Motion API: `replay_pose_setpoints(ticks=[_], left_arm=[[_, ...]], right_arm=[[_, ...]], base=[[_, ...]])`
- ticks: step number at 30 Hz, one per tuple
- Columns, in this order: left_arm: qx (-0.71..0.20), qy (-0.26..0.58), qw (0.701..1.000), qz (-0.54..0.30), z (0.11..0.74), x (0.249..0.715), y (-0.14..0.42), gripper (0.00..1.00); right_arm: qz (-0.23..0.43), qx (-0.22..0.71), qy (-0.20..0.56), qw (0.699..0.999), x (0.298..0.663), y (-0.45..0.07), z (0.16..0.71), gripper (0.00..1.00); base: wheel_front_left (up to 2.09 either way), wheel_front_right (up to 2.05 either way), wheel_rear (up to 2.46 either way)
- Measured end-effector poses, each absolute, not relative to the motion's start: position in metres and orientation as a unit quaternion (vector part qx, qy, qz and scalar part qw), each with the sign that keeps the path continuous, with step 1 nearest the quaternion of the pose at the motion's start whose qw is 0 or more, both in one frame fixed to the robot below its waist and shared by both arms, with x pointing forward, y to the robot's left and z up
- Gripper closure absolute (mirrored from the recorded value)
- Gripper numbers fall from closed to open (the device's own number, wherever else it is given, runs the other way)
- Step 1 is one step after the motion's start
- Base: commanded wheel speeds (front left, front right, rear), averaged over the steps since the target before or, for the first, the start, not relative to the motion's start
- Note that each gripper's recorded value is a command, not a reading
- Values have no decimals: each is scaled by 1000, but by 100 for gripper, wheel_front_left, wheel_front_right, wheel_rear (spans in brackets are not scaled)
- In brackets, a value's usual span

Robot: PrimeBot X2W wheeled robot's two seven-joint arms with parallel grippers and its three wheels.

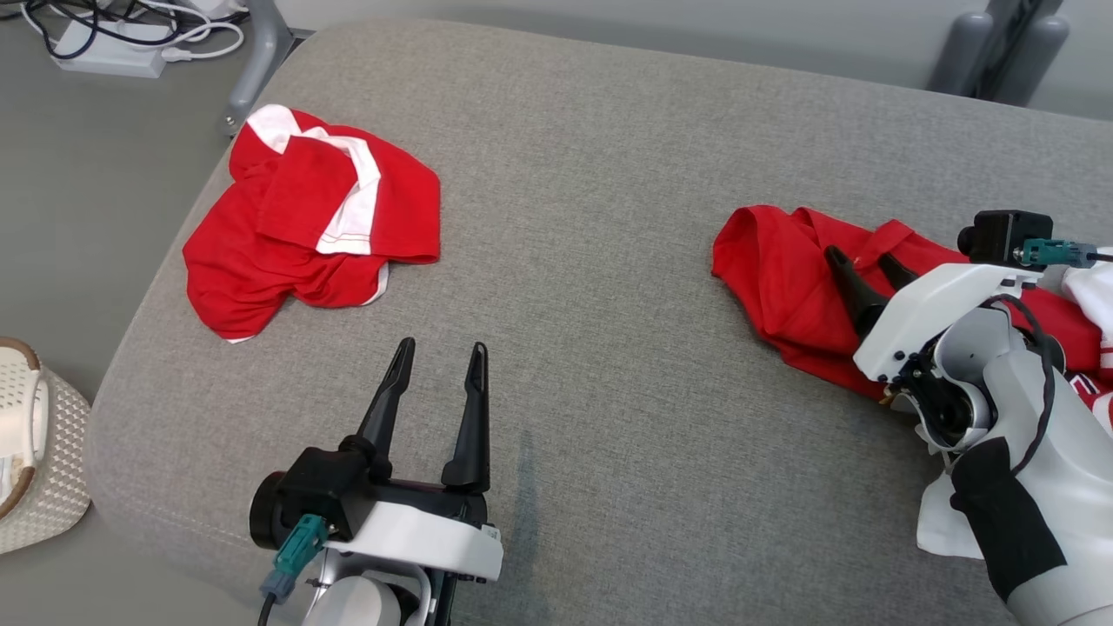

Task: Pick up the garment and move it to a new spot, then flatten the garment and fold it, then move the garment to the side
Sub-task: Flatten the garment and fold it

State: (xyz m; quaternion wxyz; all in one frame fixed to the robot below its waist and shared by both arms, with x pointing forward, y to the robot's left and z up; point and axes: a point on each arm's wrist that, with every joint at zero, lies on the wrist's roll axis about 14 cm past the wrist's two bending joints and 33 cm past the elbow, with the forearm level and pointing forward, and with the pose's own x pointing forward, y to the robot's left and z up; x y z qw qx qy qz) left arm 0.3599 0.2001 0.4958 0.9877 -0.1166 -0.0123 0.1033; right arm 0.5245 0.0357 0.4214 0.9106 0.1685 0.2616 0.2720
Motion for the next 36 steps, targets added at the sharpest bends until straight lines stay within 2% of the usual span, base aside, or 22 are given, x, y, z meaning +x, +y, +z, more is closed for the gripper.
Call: replay_pose_setpoints(ticks=[4,5,6,10,18,27,30,33,34,35,36], left_arm=[[-116,-9,987,112,494,357,204,0],[-115,-9,987,113,494,356,205,0],[-115,-9,986,116,495,356,206,0],[-117,-6,986,121,493,354,208,0],[-124,-3,983,133,492,351,212,0],[-127,8,981,145,486,351,217,0],[-128,16,980,153,482,351,219,0],[-128,20,979,159,479,353,221,0],[-128,22,978,161,479,354,221,0],[-127,23,978,161,478,354,221,0],[-126,25,978,162,477,354,221,0]], right_arm=[[273,158,290,903,523,40,406,0],[274,156,297,902,523,41,404,58],[276,151,297,902,525,44,404,100],[277,153,269,910,538,46,415,100],[282,134,198,929,589,45,463,100],[258,104,77,957,666,35,540,100],[238,95,46,965,688,26,552,100],[235,92,53,966,695,32,542,100],[239,85,61,965,694,37,534,79],[244,74,64,965,693,41,528,0],[248,66,74,964,691,45,520,0]], base=[[0,0,0],[0,0,0],[0,0,0],[0,0,0],[0,0,0],[0,0,0],[0,0,0],[0,0,0],[0,0,0],[0,0,0],[0,0,0]])
